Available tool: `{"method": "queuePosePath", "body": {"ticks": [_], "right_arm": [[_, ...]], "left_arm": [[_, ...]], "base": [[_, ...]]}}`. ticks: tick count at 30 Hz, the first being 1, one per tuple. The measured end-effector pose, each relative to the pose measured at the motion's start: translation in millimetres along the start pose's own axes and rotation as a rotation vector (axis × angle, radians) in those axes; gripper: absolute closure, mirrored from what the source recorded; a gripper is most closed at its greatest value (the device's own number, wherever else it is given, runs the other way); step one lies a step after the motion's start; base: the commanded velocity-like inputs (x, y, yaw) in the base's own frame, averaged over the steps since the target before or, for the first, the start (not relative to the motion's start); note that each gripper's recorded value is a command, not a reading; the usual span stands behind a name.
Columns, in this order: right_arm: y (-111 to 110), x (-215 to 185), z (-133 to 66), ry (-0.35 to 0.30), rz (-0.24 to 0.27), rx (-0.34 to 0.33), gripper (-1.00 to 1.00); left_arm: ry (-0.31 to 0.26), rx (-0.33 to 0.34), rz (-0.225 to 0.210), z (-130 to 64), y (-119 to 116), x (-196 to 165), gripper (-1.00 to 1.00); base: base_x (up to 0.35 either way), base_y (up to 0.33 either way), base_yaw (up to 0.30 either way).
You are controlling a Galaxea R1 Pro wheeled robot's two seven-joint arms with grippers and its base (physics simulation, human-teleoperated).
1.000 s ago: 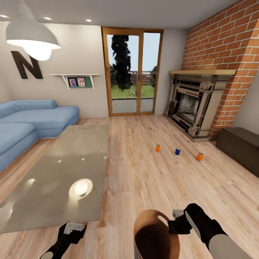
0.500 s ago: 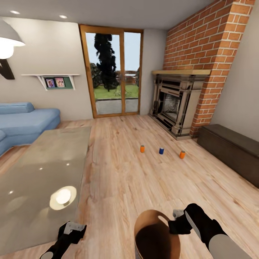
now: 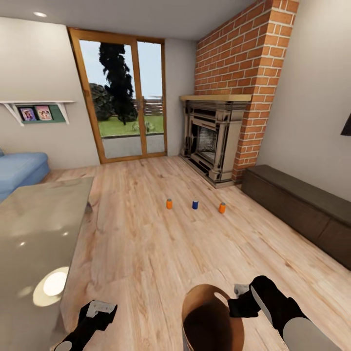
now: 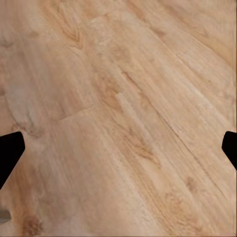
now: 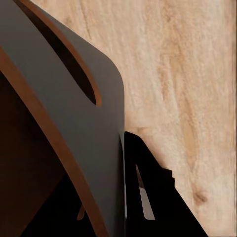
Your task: Put the three can of soda from the living room inside the tash can in the kitchen.
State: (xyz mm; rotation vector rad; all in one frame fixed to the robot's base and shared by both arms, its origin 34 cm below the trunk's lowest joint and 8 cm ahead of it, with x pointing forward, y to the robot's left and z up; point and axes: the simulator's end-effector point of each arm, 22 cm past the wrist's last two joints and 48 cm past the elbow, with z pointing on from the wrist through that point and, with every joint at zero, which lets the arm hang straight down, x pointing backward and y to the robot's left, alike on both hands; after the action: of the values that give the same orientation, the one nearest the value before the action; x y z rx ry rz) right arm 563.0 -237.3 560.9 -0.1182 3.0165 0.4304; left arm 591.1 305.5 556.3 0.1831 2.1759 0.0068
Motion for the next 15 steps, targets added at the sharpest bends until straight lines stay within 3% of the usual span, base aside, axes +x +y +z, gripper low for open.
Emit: {"method": "queuePosePath", "body": {"ticks": [6, 15], "right_arm": [[-0.4, 0.1, 0.0, 0.000, -0.001, 0.002, 1.00], [0.6, 0.3, 0.4, 0.002, -0.003, 0.002, 1.00]], "left_arm": [[0.000, -0.001, 0.000, 0.0, 0.1, 0.0, -1.00], [0.000, 0.000, 0.000, 0.0, 0.0, 0.0, -1.00]], "base": [[0.155, -0.251, -0.191], [0.164, -0.251, -0.030]]}}
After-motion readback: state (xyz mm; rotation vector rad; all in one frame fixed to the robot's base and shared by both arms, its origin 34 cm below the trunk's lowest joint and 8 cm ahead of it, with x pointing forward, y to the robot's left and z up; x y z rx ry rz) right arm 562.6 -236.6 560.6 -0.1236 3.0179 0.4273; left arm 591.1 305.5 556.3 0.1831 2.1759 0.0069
